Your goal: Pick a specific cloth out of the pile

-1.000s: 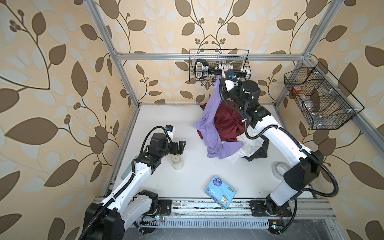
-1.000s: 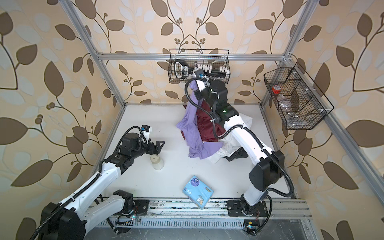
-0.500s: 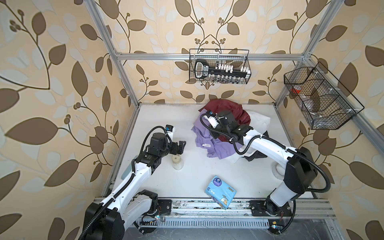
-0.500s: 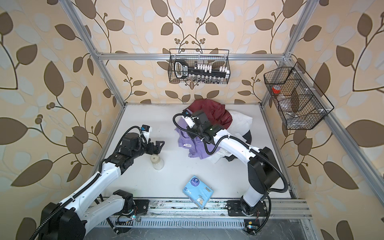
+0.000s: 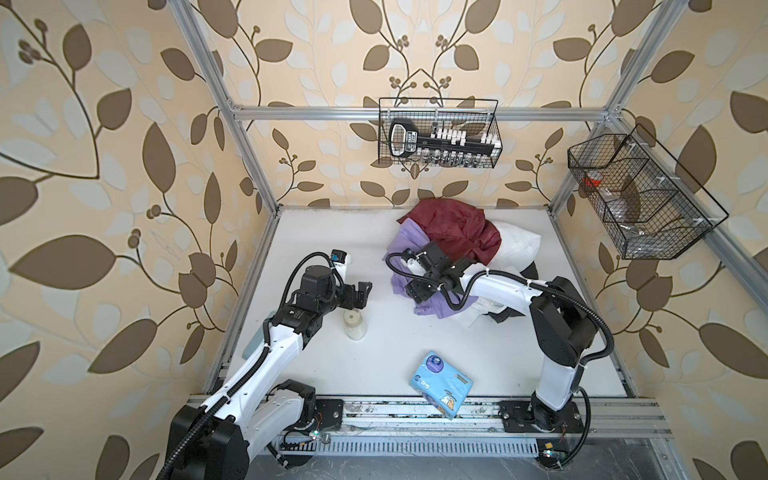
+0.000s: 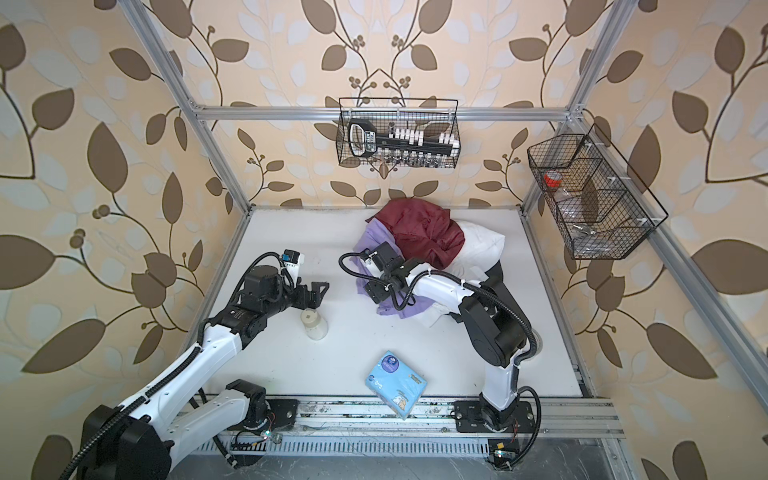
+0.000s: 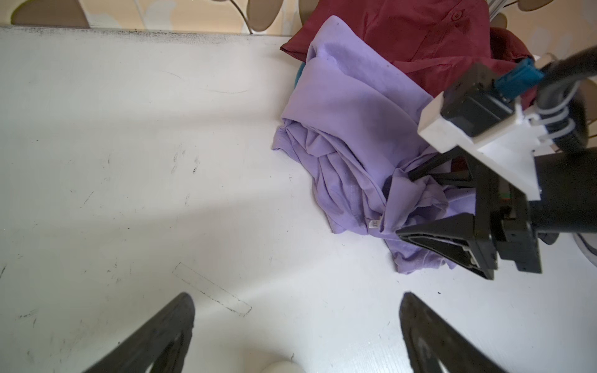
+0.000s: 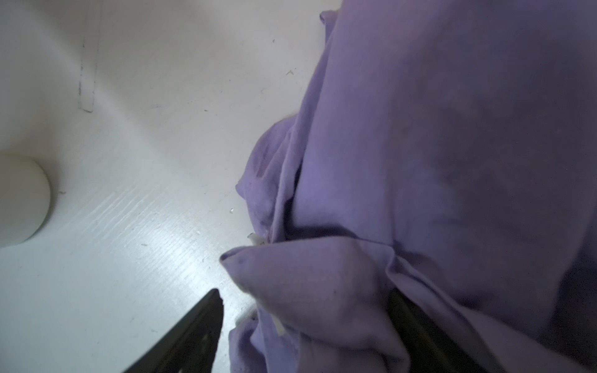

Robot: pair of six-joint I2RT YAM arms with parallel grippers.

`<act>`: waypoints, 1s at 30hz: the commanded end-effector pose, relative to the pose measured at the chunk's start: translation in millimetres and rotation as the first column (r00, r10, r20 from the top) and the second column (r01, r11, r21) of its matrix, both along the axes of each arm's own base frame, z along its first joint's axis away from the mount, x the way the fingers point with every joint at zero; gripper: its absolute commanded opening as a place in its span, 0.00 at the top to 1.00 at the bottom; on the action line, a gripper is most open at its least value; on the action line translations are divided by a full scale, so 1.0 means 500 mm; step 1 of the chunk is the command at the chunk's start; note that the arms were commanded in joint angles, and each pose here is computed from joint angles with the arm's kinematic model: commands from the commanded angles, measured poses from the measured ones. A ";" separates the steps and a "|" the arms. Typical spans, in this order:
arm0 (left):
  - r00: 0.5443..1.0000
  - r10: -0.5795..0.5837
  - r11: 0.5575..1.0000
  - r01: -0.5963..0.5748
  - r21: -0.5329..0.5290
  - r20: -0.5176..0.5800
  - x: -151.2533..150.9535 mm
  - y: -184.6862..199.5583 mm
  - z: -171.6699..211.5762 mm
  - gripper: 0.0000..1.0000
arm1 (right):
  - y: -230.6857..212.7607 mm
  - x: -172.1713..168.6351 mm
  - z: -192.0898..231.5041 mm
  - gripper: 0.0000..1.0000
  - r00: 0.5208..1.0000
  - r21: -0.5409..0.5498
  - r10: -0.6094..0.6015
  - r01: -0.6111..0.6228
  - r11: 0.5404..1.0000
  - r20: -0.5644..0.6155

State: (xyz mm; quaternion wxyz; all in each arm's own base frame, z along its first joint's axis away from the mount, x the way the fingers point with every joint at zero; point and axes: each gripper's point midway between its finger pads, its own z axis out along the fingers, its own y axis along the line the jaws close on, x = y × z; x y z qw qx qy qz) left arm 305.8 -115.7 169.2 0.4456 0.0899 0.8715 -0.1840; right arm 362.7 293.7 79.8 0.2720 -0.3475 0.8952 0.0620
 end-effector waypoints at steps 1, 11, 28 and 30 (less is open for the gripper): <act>0.998 -0.014 1.000 0.014 0.005 0.054 0.010 -0.008 0.040 0.01 | 0.005 0.007 -0.004 0.04 0.999 -0.039 -0.028 0.029 0.999 0.026; 0.999 -0.015 1.000 0.015 0.009 0.051 0.012 -0.008 0.037 0.01 | 0.002 0.032 -0.082 0.01 0.995 -0.128 -0.097 0.095 0.987 -0.007; 0.998 -0.011 1.000 0.011 0.008 0.057 0.010 -0.007 0.040 0.01 | -0.036 0.040 -0.113 0.91 0.987 -0.209 -0.162 0.162 0.964 0.017; 0.998 -0.010 1.000 0.009 0.008 0.059 0.010 -0.006 0.042 0.01 | -0.038 0.047 -0.081 1.00 0.984 -0.197 -0.172 0.178 0.964 0.048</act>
